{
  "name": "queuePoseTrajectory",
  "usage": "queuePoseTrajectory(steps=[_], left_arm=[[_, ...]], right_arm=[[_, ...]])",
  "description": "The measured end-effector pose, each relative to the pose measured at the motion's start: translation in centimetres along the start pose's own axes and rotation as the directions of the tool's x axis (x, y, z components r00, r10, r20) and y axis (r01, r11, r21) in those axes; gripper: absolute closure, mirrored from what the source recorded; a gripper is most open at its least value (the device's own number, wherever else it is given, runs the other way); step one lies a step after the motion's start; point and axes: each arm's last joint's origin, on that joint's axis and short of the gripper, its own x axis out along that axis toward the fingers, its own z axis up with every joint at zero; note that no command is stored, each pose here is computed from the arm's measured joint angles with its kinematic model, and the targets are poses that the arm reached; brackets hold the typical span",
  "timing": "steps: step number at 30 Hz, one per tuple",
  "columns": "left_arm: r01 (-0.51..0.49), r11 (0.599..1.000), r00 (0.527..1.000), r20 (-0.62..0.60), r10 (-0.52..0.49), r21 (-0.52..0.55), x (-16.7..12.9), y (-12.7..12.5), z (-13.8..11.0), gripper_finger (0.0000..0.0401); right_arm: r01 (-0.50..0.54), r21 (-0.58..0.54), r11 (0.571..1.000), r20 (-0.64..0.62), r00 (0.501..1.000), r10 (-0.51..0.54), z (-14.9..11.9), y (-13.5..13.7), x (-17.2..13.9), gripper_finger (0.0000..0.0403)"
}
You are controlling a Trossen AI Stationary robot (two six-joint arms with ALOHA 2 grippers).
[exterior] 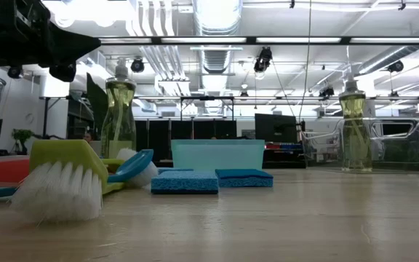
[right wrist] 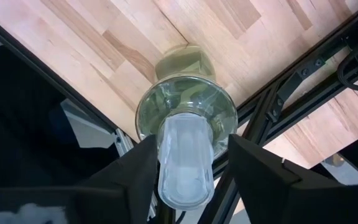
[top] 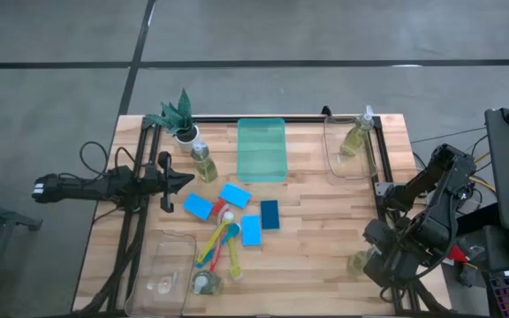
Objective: Pick & Place Kitchen Sink Supplies
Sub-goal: Put the yellow soap dispenser into the top transparent bin
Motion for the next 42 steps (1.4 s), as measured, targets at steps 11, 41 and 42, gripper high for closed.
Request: queuePoseTrajectory(steps=[11, 41, 42], left_arm=[[0.0, 1.0, 1.0, 0.0, 0.0, 0.0, 0.0, 0.0, 0.0, 0.0398], [0.0, 1.0, 1.0, 0.0, 0.0, 0.0, 0.0, 0.0, 0.0, 0.0398], [0.0, 1.0, 1.0, 0.0, 0.0, 0.0, 0.0, 0.0, 0.0, 0.0398]], right_arm=[[0.001, -0.017, 1.0, 0.006, 1.0, -0.001, 0.2, 0.0, 0.0, 0.0299], [-0.094, 0.011, 0.996, 0.09, 0.992, 0.093, 9.0, -2.4, -2.5, 0.0296], [-0.101, 0.016, 0.995, 0.096, 0.99, 0.099, 9.4, -2.6, -2.7, 0.0296]])
